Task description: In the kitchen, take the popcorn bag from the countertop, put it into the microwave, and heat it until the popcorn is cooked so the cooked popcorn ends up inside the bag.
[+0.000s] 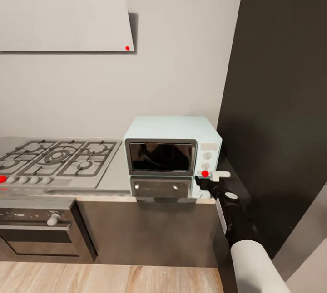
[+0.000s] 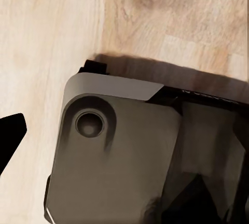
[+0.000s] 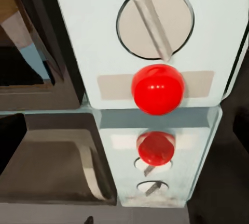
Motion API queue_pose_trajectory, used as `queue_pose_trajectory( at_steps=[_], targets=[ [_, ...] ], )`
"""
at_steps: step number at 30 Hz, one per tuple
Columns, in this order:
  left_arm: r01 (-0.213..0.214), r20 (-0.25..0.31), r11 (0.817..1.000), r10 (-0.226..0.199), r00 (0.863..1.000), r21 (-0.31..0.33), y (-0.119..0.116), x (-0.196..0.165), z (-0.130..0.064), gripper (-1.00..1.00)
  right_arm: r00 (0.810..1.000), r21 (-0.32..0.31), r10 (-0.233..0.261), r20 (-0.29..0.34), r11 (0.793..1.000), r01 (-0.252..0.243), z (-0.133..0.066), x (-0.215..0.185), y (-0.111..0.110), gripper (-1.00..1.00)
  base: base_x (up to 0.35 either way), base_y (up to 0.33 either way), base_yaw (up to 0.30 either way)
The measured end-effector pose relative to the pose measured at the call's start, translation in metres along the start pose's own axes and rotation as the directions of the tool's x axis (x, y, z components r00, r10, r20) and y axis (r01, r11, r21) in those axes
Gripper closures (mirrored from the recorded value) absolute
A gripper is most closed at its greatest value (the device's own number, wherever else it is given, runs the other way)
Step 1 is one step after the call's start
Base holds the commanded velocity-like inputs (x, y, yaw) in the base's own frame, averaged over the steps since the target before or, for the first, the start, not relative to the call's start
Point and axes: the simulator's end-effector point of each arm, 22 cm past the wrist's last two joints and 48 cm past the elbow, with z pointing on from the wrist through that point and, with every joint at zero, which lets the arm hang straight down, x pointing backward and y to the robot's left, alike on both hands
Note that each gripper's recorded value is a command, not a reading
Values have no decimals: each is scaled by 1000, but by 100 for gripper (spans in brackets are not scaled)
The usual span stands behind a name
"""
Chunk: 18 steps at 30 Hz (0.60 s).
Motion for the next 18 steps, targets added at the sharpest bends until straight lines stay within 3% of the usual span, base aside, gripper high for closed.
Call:
queue_pose_trajectory(
  at_steps=[7,17,18],
  targets=[
    [0,0,1000,0,1000,0,0,0,0,-100,1000,10,-5,-14,1000,6,-3,9,-24,-100,88,0,0],
    [0,0,1000,0,1000,-1,0,0,0,-100,999,-1,-15,-41,1000,15,-2,21,-29,-100,1,0,0],
    [0,0,1000,0,1000,-1,0,0,0,-100,999,0,-16,-42,1000,16,-2,21,-29,100,0,0,0]
  ],
)
